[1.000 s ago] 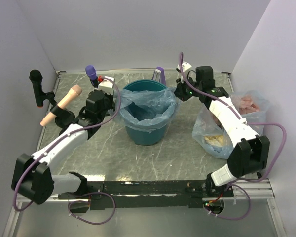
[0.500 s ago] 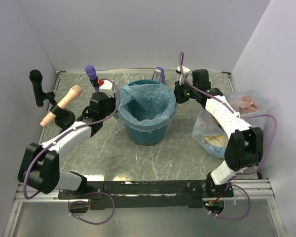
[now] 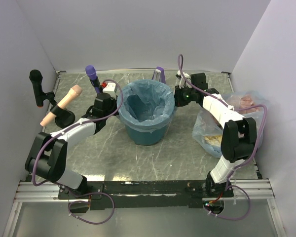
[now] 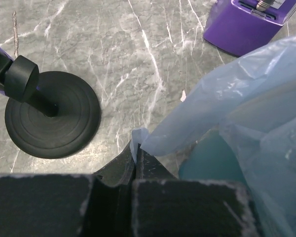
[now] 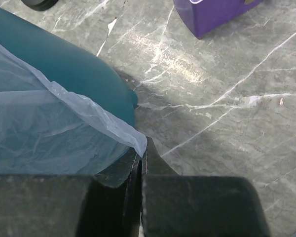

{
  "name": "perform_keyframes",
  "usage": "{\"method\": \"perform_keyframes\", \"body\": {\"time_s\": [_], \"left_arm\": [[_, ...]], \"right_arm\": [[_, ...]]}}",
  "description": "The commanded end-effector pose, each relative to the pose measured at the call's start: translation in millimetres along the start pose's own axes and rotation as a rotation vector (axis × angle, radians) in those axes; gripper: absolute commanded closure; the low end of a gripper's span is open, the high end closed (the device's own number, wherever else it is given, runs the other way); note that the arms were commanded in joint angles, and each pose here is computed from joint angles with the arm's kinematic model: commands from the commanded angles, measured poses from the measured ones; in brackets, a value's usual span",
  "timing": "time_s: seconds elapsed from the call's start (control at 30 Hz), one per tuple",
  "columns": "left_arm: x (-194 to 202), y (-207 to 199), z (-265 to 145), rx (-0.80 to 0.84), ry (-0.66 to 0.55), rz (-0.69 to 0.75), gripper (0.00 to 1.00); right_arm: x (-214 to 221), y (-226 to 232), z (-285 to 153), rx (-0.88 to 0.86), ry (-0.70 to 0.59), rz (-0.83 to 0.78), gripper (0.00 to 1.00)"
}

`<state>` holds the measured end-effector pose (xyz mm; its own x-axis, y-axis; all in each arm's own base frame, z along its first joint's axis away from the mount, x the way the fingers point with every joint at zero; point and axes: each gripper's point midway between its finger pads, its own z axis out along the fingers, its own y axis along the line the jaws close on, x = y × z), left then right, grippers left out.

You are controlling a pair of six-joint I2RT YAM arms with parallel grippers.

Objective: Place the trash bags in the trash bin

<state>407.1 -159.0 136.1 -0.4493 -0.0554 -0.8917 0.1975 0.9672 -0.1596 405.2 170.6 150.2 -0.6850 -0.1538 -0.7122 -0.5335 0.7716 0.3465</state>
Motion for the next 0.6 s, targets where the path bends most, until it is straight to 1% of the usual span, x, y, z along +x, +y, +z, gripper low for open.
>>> {"method": "perform_keyframes", "body": {"time_s": [0.0, 0.13, 0.2, 0.27, 0.3, 0.37, 0.4, 0.47, 0.57], "left_arm": [[-19, 1, -7, -0.011, -0.030, -0.009, 0.99], [-3, 10, -15, -0.028, 0.006, 0.008, 0.99], [8, 11, -19, -0.017, 0.036, 0.007, 0.99], [10, 7, -24, 0.005, 0.034, -0.001, 0.99], [9, 5, -26, 0.021, 0.028, -0.002, 0.99], [4, -3, -31, 0.068, 0.014, 0.010, 0.99], [0, -7, -32, 0.093, 0.008, 0.021, 0.99], [-6, -15, -36, 0.142, 0.005, 0.056, 0.91], [-17, -20, -47, 0.179, -0.016, 0.104, 0.75]], "right_arm": [[-7, -5, -4, 0.014, -0.017, 0.002, 1.00], [6, -11, -5, 0.056, 0.010, 0.008, 1.00], [13, -13, -6, 0.049, 0.020, 0.031, 1.00], [14, -8, -7, 0.026, 0.019, 0.043, 1.00], [13, -4, -9, 0.011, 0.012, 0.043, 0.95], [8, 5, -11, -0.032, 0.000, 0.045, 0.87], [5, 10, -14, -0.055, -0.005, 0.041, 0.80], [-1, 18, -22, -0.075, -0.022, 0.027, 0.68], [-12, 24, -40, -0.056, -0.054, 0.000, 0.54]]}}
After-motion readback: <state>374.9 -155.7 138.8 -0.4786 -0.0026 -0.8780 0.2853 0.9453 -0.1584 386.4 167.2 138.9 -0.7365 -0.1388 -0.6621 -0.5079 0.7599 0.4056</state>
